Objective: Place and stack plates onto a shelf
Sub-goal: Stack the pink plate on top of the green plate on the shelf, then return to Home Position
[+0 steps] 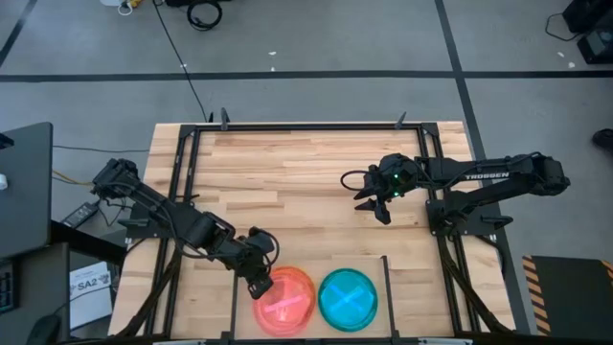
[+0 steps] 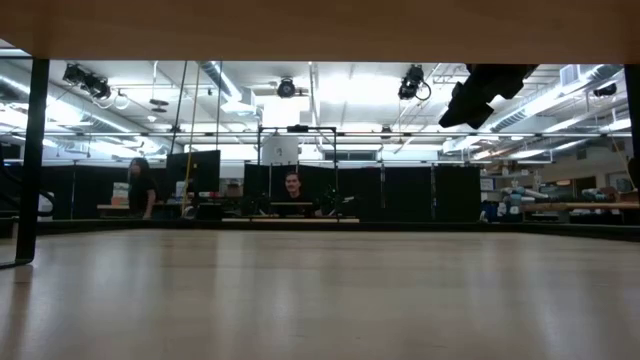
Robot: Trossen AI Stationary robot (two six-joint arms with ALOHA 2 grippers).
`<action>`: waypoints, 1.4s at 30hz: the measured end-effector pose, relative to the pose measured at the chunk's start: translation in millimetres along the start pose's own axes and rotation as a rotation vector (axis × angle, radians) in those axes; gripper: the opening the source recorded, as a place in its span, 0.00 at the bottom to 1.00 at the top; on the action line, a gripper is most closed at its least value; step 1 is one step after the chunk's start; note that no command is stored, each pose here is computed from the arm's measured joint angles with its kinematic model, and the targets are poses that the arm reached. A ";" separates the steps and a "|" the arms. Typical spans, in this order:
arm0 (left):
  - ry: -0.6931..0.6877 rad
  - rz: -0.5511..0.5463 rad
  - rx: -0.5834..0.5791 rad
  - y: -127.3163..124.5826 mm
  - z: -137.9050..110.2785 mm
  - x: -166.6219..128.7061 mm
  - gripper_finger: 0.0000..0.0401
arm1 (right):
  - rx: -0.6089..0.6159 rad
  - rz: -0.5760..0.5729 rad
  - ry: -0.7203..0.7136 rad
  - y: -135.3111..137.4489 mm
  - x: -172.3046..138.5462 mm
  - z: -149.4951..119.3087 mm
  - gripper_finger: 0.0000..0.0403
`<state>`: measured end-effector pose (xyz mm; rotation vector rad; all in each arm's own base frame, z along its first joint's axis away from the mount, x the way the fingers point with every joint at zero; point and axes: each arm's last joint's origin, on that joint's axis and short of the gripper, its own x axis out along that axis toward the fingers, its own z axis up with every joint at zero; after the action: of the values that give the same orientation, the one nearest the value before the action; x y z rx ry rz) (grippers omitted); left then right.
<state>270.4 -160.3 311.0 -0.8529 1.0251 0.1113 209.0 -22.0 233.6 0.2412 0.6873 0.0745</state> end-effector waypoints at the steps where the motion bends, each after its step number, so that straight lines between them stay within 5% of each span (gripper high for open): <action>1: 0.000 0.000 0.001 0.1 0.2 0.0 0.13 | 0.000 0.000 0.000 0.0 0.0 0.0 0.42; 12: -0.028 0.011 0.045 0.5 1.2 0.0 0.32 | 0.000 0.000 0.000 0.0 0.0 0.0 0.42; 23: -0.139 0.059 0.092 1.7 4.6 -0.6 0.35 | 0.000 0.000 0.000 0.0 0.0 0.0 0.42; 42: -0.608 0.012 0.609 -6.0 79.4 -15.8 0.35 | 0.000 0.000 0.000 0.0 0.0 0.0 0.42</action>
<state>320.5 -106.5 345.6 -0.2220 0.4410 0.0558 209.0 -22.0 233.6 0.2411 0.6872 0.0745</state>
